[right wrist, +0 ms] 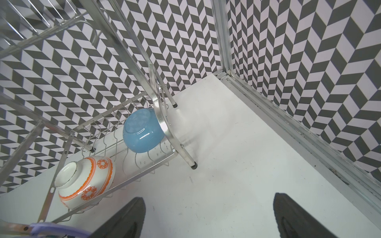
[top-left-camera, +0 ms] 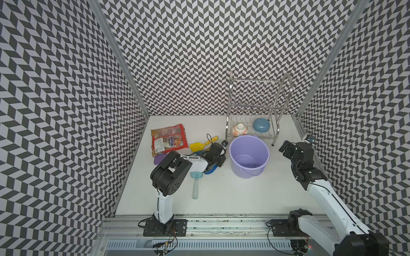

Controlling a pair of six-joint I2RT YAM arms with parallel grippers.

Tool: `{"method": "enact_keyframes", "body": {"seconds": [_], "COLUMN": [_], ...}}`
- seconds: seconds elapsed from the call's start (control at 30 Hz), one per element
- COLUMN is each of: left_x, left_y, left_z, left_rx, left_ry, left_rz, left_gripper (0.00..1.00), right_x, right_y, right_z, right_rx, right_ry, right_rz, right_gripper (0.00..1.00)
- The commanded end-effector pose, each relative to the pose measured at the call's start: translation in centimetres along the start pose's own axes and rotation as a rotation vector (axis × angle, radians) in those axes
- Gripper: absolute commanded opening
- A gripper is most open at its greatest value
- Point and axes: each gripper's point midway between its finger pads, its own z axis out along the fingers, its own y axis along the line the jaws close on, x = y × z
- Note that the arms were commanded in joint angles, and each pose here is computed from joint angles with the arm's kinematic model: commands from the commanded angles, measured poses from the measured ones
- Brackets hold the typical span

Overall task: Organize the gardening tools
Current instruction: Pick up the gardening tool from the center of the board.

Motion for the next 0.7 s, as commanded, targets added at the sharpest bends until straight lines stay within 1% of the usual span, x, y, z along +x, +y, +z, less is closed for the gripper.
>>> {"method": "enact_keyframes", "body": {"seconds": [0.0,0.03,0.17,0.27,0.47,0.57,0.67], "left_x": [-1.3,-1.7,-3.4,-5.4,-10.1,-12.9,-15.4], "left_y": [3.2,4.0,6.8,8.3,9.1,8.9,9.1], "left_z": [-1.6,-1.9,-3.8,-6.0,-10.2,-12.5,-14.9], "left_rx": [-0.085,-0.103,-0.151,-0.172,-0.143,-0.094,-0.061], "left_ry": [-0.024,-0.034,-0.097,-0.170,-0.339,-0.435,-0.532], "left_rz": [-0.034,-0.046,-0.100,-0.138,-0.214,-0.266,-0.314], "left_gripper": [0.02,0.00,0.00,0.00,0.00,0.00,0.00], "right_x": [-1.9,-2.0,-2.6,-2.8,-2.5,-2.6,-2.8], "right_y": [1.4,1.6,2.2,2.8,4.1,5.3,6.7], "right_z": [-0.9,-1.0,-1.5,-1.9,-2.6,-3.2,-4.2], "right_rx": [-0.061,-0.070,-0.102,-0.137,-0.223,-0.292,-0.373], "right_ry": [-0.039,-0.037,-0.039,-0.036,-0.016,-0.012,-0.012], "right_rz": [0.005,0.002,-0.001,-0.003,-0.020,-0.034,-0.045], "right_gripper": [1.00,1.00,1.00,1.00,1.00,1.00,0.97]}}
